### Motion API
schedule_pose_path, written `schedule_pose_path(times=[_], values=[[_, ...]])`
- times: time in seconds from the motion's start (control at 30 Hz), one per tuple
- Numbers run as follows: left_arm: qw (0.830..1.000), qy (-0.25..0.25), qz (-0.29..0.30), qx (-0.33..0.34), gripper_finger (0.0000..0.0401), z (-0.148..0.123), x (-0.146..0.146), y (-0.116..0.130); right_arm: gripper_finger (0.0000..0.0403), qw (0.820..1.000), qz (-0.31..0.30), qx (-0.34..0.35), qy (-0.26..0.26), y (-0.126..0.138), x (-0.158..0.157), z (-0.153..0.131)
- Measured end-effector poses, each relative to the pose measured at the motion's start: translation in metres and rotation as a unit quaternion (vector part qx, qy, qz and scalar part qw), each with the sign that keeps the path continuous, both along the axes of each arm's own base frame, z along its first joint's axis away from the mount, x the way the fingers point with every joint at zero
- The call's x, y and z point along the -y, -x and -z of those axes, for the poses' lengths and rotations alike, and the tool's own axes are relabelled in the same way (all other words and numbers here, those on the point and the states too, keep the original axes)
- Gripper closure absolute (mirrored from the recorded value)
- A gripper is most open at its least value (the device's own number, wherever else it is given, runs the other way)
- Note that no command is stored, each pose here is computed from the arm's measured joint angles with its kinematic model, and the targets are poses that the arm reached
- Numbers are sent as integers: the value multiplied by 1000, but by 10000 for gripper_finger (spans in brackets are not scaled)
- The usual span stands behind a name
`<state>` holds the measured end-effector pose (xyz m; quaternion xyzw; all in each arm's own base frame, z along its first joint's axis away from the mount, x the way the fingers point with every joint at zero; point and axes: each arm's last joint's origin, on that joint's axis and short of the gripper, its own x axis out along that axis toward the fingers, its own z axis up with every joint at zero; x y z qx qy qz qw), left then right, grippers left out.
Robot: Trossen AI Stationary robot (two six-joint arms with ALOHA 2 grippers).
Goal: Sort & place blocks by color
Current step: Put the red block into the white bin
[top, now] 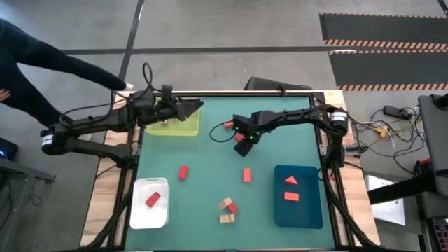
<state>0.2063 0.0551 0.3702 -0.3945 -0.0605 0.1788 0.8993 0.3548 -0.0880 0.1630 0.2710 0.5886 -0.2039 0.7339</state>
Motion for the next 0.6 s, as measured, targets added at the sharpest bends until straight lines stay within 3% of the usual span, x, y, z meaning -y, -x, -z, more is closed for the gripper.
schedule_pose_path(times=[0.3, 0.6], values=[[1000, 1, 0, -4, 163, 3, 0, 0, 287, 990, -8, 141, 27, 28, -13, -95], [999, -23, 4, 29, 163, -5, 2, -1, 287, 945, -19, 318, 74, 67, -28, -178]])
